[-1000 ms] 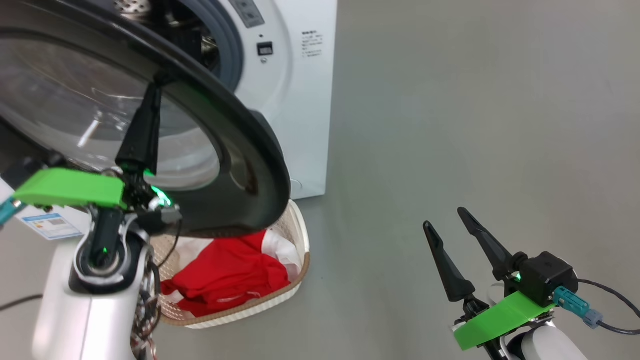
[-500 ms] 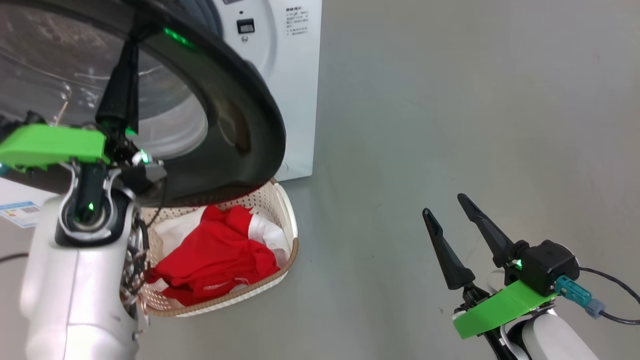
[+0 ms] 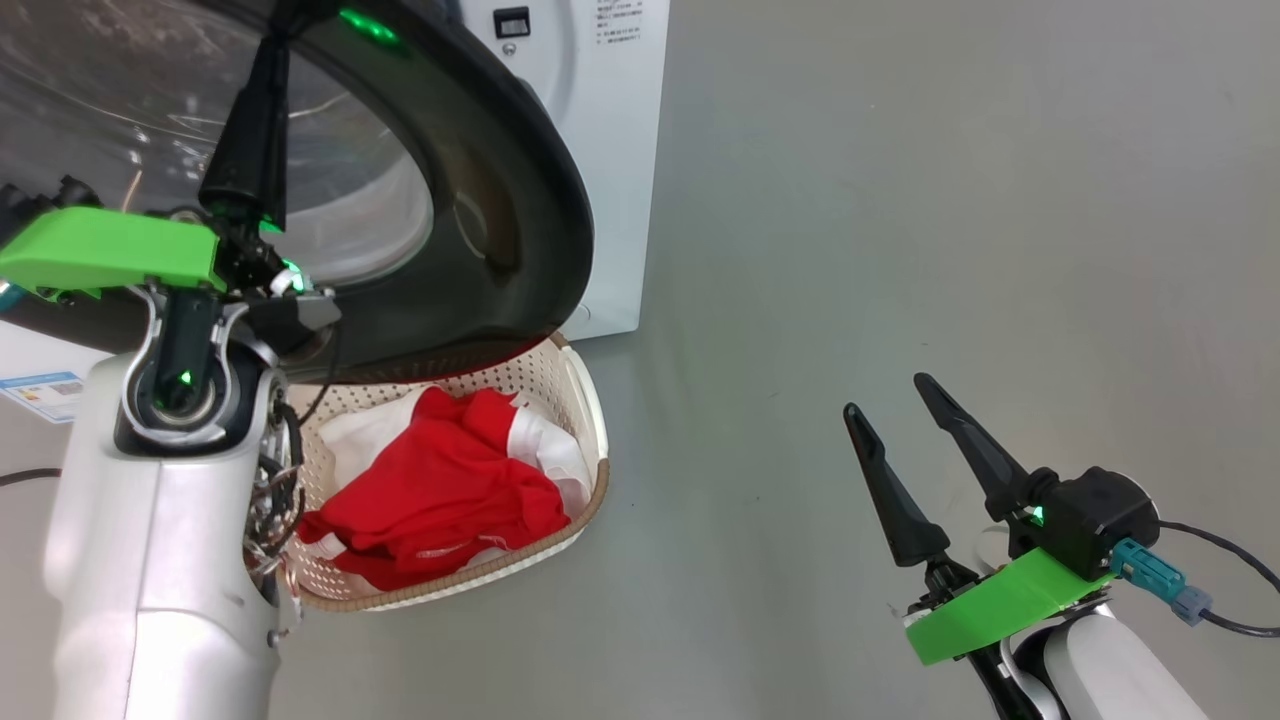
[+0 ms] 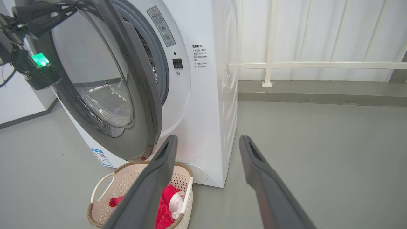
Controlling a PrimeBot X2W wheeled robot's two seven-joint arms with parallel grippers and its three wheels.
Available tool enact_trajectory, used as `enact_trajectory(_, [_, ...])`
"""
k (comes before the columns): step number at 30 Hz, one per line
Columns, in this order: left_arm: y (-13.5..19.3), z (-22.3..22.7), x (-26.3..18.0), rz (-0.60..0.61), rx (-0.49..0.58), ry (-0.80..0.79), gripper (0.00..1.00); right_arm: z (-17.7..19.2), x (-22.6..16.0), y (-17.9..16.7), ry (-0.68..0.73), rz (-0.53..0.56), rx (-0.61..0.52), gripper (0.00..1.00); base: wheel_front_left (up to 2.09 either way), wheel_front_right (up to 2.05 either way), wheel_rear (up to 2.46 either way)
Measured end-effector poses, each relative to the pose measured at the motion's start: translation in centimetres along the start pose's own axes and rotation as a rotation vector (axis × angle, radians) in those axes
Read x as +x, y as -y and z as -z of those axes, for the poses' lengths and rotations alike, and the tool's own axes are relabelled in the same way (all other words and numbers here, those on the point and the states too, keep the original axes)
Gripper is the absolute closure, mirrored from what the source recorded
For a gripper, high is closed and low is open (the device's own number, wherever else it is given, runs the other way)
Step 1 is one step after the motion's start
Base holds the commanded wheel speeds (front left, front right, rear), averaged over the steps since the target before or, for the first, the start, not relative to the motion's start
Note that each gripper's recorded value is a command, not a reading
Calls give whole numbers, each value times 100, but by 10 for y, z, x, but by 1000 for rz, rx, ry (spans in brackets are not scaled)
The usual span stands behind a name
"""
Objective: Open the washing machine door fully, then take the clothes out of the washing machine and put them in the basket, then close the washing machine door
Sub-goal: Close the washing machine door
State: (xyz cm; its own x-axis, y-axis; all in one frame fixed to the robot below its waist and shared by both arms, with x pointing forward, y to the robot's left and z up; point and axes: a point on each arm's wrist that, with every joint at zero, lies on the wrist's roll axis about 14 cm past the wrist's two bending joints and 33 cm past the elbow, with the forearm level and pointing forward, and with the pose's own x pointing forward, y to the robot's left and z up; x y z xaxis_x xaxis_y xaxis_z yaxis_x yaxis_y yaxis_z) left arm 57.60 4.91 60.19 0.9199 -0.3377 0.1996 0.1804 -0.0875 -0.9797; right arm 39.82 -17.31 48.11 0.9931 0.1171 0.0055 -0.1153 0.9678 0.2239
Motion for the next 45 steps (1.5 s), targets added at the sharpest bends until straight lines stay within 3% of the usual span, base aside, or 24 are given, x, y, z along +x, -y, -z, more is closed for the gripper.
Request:
enact_trajectory(1, [1,0,-1,2,-1,-2,80,0,0,-1,1,-2,2,0,0,0,0])
enact_trajectory(3, [3,2,-3,6,1,-15,48,-2,1,-3,7,-6,5,0,0,0,0])
enact_trajectory(4, [5,3,-6,14,5,-21,0,-3,1,-4,10,-8,7,0,0,0,0])
enact_trajectory(11, [-9,-6,-41,-30,62,3,0,-12,-1,-12,37,-24,11,0,0,0,0])
enact_trajectory(16, [-3,-28,-72,-30,279,83,0,-21,-3,-18,63,-38,13,0,0,0,0])
enact_trajectory(25, [-3,-39,-131,-55,519,183,0,-28,-19,-23,92,-31,38,0,0,0,0])
enact_trajectory(31, [2,-35,-165,-41,706,209,0,-35,-28,-30,117,-40,52,0,0,0,0])
enact_trajectory(42, [0,-36,-206,-81,1159,200,0,-43,-37,-32,148,-38,58,0,0,0,0])
enact_trajectory(45, [-4,-36,-215,-107,1222,210,0,-42,-41,-29,148,-29,58,0,0,0,0])
